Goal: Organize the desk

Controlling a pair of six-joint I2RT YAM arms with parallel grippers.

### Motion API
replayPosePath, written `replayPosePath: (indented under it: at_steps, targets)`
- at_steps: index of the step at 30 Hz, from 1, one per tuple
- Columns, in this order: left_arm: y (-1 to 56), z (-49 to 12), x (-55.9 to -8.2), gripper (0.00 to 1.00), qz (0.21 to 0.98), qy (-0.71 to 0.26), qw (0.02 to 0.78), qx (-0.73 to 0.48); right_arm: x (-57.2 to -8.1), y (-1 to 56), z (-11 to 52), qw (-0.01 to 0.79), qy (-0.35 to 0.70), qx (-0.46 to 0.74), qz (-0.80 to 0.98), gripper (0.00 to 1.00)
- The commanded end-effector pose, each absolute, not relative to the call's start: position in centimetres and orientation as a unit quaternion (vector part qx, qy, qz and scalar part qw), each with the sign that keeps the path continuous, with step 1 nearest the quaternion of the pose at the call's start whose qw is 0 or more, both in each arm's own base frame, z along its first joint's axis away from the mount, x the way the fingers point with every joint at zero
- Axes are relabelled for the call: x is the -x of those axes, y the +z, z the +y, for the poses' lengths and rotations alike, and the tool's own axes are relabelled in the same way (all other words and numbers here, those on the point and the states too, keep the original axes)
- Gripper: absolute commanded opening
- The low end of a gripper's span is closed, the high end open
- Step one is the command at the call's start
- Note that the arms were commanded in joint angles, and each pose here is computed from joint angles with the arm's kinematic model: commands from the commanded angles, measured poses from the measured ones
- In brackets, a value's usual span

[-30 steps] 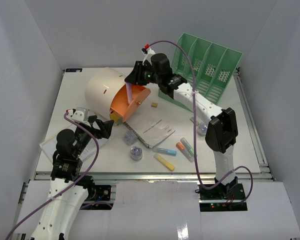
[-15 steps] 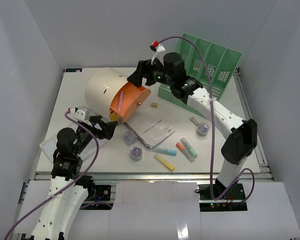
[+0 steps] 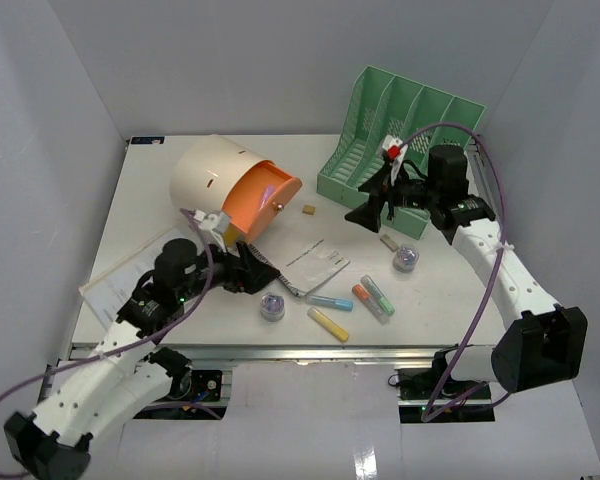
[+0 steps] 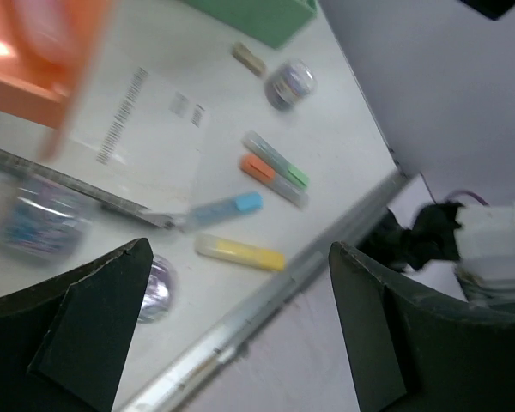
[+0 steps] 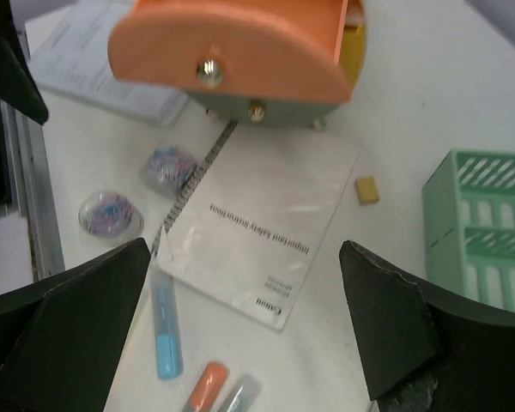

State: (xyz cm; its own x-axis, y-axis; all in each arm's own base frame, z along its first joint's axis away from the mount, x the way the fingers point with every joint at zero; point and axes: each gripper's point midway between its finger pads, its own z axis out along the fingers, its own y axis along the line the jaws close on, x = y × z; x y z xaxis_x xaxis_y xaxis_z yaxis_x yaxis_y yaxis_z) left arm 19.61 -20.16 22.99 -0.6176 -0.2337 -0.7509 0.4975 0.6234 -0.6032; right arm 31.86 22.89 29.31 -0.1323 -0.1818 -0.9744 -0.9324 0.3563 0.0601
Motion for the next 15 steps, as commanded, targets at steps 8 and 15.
replayPosePath:
  at_steps: [8, 15]
  targets:
    - [16.0, -32.2, -13.7, 0.98, 0.907, -0.29, 0.306, 0.005, -26.4, 22.0, 14.5, 0.48, 0.38, 0.392, 0.687, 0.98]
    - [10.7, -35.6, -13.6, 0.95, 0.924, -0.228, 0.286, 0.113, -25.9, 21.5, 12.6, 0.489, 0.386, 0.354, 0.698, 0.98]
